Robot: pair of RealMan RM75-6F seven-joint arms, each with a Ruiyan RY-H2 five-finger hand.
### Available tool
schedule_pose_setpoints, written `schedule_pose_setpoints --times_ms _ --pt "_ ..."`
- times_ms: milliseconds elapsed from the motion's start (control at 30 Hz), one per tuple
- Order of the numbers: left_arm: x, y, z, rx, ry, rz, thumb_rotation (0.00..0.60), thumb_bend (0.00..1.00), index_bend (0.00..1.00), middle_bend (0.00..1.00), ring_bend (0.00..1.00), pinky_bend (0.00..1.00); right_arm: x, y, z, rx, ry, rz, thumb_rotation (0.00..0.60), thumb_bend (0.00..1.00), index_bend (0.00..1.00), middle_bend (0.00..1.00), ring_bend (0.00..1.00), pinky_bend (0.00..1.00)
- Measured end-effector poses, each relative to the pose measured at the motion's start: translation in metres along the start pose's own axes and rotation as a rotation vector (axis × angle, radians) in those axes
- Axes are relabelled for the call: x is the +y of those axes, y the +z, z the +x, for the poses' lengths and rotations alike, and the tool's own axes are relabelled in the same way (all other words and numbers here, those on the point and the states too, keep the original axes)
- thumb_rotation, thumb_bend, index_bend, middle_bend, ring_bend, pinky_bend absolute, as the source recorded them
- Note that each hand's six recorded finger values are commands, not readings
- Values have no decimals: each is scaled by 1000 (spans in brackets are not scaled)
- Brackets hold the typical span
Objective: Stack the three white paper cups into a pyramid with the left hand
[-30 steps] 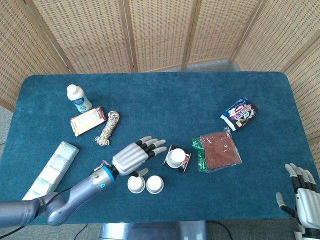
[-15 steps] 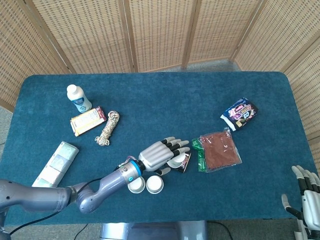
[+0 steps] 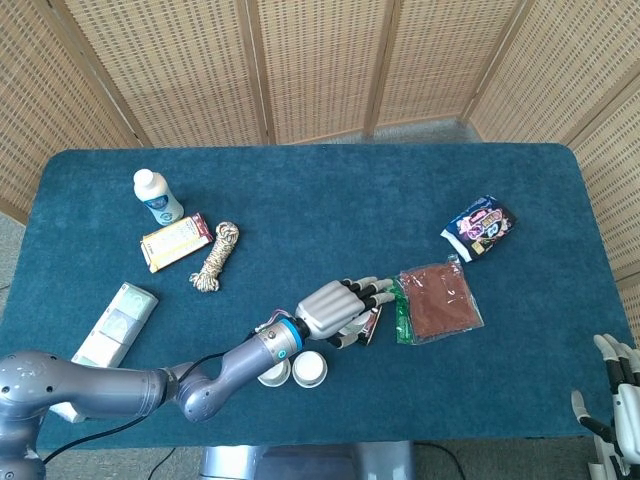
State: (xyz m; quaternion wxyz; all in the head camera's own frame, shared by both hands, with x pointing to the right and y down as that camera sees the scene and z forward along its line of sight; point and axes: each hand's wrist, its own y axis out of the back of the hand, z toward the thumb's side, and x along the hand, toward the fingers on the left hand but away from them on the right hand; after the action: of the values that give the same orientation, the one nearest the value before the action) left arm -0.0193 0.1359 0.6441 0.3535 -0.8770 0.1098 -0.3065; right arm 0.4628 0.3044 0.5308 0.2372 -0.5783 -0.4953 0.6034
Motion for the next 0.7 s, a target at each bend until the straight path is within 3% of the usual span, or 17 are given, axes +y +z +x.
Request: schedule_pose_setpoints --times_ms 267,700 --pt "1 -1 6 20 43 10 600 427 332 126 198 476 -2 -1 0 -8 7 -5 600 442 0 0 0 0" --pt "9 -4 1 23 91 -10 600 426 374 184 245 521 -2 -2 -1 -8 5 -5 600 442 0 0 0 0"
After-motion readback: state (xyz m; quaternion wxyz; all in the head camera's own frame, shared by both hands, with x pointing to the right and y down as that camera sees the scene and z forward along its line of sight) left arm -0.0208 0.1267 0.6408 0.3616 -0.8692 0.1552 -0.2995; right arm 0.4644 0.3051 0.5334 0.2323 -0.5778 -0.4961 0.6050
